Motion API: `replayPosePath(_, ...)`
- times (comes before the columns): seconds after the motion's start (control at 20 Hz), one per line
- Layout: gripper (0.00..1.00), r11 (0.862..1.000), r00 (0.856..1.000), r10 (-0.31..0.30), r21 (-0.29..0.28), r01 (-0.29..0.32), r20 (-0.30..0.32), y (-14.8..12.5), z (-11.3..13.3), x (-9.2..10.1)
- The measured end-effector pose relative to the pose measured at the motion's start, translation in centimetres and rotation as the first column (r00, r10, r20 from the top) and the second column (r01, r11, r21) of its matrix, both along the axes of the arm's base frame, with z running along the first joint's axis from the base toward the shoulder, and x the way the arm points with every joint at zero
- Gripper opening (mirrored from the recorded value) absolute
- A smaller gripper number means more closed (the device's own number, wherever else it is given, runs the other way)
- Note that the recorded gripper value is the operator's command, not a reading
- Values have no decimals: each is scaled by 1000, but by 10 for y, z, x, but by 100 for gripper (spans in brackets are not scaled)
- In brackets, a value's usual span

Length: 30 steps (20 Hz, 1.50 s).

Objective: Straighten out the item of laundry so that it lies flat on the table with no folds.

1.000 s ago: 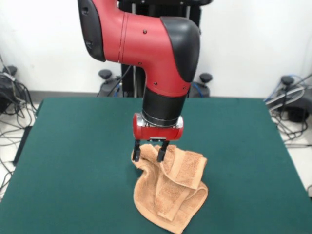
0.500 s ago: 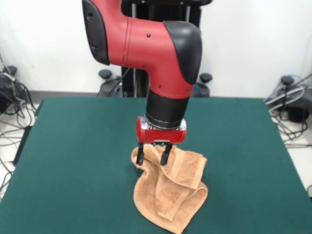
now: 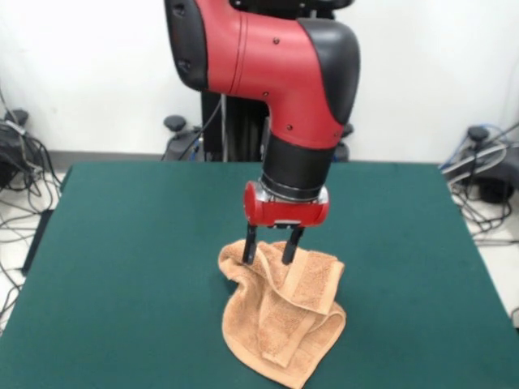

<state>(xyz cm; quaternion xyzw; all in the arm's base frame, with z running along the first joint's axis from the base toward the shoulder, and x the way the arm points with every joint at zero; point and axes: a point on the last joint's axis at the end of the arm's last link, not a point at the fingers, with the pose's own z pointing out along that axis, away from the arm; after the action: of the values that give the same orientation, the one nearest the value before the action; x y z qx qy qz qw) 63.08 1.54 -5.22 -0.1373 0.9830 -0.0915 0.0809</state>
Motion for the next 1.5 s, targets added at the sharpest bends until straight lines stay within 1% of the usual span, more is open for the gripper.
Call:
replayPosePath(0.3,100,1000,1000,4,-13,-4,-2,-2,2,-2)
replayPosePath(0.55,100,1000,1000,2,-19,-2,-8,-6,-4,-7)
replayPosePath(0.9,100,1000,1000,11,-17,-11,10,-4,-13,-9)
replayPosePath(1.15,100,1000,1000,11,-13,-11,-12,-3,-25,-17)
replayPosePath(1.2,100,1000,1000,9,-11,-10,-25,-3,-32,-23)
replayPosePath(1.3,100,1000,999,9,-9,-9,-33,-3,-36,-26)
replayPosePath(1.35,100,1000,999,9,-8,-9,-47,-2,-44,-32)
replayPosePath(1.5,100,1000,998,9,-5,-9,-65,-1,-53,-39)
